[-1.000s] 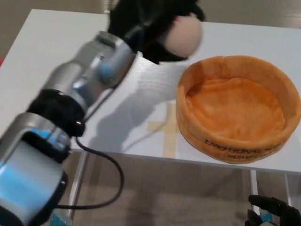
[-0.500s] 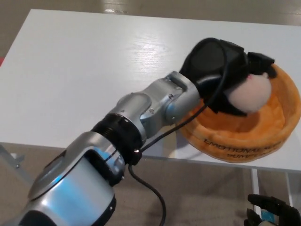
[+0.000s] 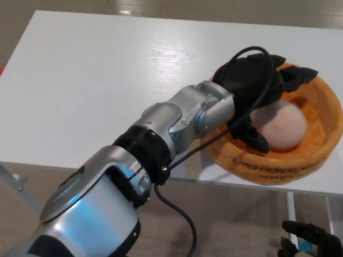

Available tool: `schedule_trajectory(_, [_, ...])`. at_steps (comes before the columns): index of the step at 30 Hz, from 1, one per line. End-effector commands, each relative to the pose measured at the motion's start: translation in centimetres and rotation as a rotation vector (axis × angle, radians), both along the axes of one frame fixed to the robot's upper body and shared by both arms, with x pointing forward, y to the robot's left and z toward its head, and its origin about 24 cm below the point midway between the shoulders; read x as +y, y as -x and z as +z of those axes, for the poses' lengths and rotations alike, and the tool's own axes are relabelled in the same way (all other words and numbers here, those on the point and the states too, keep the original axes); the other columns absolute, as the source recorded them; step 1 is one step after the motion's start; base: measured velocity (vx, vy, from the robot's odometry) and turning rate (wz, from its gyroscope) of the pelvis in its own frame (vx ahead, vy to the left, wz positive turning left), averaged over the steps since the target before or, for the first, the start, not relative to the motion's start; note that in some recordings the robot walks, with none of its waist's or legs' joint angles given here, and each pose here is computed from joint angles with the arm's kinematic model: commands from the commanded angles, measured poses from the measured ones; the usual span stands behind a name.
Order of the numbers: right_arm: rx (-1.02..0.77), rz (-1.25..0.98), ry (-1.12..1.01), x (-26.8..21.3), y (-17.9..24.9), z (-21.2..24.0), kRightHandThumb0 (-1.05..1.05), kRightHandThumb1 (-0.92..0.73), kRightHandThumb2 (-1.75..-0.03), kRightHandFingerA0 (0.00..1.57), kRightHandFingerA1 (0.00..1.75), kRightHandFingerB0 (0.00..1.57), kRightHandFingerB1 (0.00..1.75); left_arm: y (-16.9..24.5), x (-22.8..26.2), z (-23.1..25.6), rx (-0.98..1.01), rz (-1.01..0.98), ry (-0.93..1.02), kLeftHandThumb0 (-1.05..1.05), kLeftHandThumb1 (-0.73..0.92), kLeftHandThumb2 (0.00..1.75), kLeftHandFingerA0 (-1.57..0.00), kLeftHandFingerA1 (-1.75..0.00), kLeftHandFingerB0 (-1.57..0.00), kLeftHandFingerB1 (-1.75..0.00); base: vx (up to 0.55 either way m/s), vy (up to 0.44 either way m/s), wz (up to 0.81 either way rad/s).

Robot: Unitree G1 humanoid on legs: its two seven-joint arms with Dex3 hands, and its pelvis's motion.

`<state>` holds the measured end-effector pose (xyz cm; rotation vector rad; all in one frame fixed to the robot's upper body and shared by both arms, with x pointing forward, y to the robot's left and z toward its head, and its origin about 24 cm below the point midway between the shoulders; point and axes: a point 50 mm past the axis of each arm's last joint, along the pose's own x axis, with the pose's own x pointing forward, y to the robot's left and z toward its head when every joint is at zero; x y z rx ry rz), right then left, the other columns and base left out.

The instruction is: Use the left hand to pick up the pink round toy on the left and place it inside the orange plate on the desk.

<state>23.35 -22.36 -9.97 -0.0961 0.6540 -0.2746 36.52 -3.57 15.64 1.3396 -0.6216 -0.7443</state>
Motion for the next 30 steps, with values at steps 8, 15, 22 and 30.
schedule_trajectory(8, [0.007,0.022,-0.013,0.1,0.3,-0.2,-0.24,-0.57,-0.56,0.80,0.68,0.71,0.58,2.2,4.1,10.5,-0.054,-0.154,0.181,-1.05,0.63,0.62,0.00,0.00,0.00,0.00,0.00,0.000,0.00])
schedule_trajectory(15, [0.015,0.022,-0.007,0.0,0.4,-0.3,-0.25,-0.58,-0.57,0.81,0.65,0.71,0.57,7.2,9.2,14.7,-0.158,-0.277,0.333,-0.75,0.42,0.83,0.00,0.00,0.00,-0.07,0.00,0.000,0.00])
schedule_trajectory(22, [0.030,0.021,0.006,-0.7,0.8,-0.4,-0.24,-0.58,-0.56,0.80,0.64,0.71,0.57,13.8,15.1,14.5,-0.174,-0.430,0.574,0.03,0.50,0.54,-0.21,-0.39,-0.31,-0.31,0.00,0.000,0.00])
schedule_trajectory(30, [0.022,0.030,0.022,-0.8,0.4,-0.1,-0.25,-0.57,-0.56,0.82,0.66,0.71,0.58,18.8,18.3,11.0,0.089,-0.520,0.716,0.07,0.50,1.03,-0.17,-0.55,-0.35,-0.57,0.00,0.000,0.00])
